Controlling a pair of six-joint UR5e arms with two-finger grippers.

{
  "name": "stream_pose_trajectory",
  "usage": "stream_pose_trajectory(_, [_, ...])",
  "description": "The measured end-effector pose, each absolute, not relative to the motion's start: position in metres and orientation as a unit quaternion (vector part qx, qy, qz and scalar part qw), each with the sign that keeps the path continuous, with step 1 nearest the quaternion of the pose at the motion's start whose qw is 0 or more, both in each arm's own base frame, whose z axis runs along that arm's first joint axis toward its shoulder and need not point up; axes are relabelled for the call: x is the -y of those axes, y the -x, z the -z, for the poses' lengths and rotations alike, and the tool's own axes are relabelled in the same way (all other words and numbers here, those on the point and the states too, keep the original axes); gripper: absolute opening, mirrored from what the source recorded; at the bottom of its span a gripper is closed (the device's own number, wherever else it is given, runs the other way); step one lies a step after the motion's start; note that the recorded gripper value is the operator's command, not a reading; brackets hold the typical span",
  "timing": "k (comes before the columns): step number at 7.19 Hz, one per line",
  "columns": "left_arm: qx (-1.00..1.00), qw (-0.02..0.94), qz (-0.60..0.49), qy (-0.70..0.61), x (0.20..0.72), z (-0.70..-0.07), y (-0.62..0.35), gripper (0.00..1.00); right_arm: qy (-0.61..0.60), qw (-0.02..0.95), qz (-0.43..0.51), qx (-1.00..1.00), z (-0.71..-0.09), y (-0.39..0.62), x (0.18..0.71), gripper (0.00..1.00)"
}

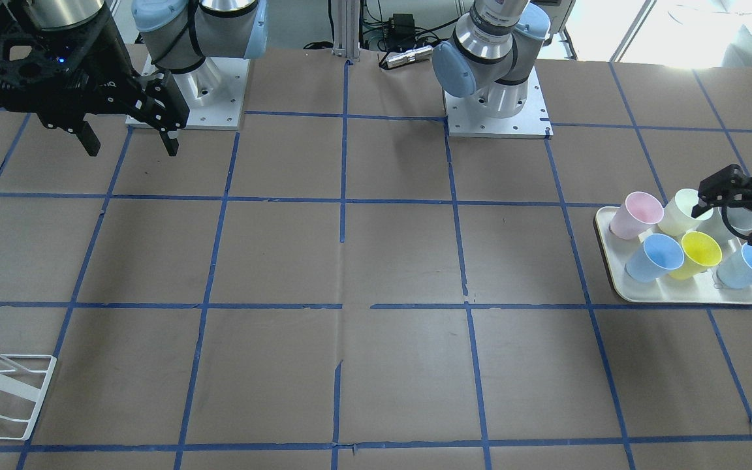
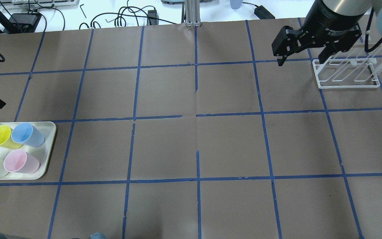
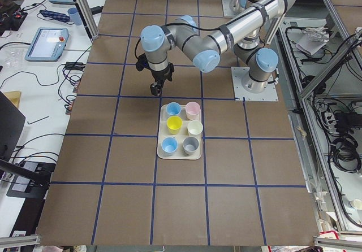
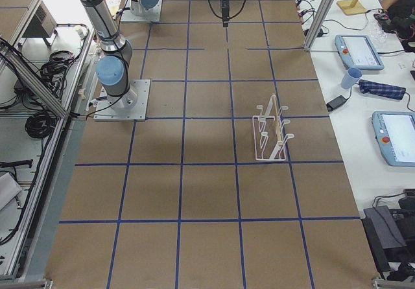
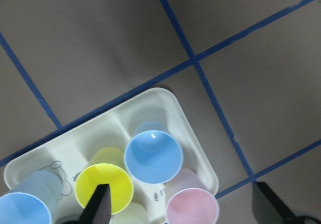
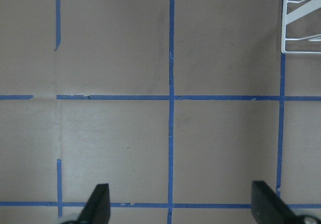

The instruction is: Transfer IKEA cup to right arm and place on rack

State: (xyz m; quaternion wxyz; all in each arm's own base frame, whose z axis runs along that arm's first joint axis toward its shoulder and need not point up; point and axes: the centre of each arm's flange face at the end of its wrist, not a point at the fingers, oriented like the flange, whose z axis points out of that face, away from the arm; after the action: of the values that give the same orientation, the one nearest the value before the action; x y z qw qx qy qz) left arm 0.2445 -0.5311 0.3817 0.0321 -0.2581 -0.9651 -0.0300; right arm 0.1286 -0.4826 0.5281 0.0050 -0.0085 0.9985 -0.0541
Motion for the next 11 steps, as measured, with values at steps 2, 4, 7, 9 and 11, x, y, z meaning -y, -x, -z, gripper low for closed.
stream_pose_trajectory(2, [0.963,0.028,0.023,0.269,0.531,-0.349,-0.296,1.0,0.008,0.005,0.054,-0.998,-0.528,-0.128,0.483,1.0])
stream_pose_trajectory(4, [0.956,0.035,0.025,0.29,0.524,-0.325,-0.323,1.0,0.008,0.005,0.055,-0.998,-0.528,-0.128,0.483,1.0])
stream_pose_trajectory(7, [0.949,0.053,0.03,0.31,0.503,-0.295,-0.342,1.0,0.008,0.005,0.055,-0.998,-0.529,-0.128,0.483,1.0])
stream_pose_trajectory(9, [0.944,0.024,0.016,0.33,0.503,-0.28,-0.344,1.0,0.008,0.006,0.055,-0.998,-0.529,-0.128,0.483,1.0])
stream_pose_trajectory(11, [0.942,0.015,0.012,0.335,0.506,-0.269,-0.347,1.0,0.009,0.006,0.055,-0.998,-0.529,-0.129,0.483,1.0])
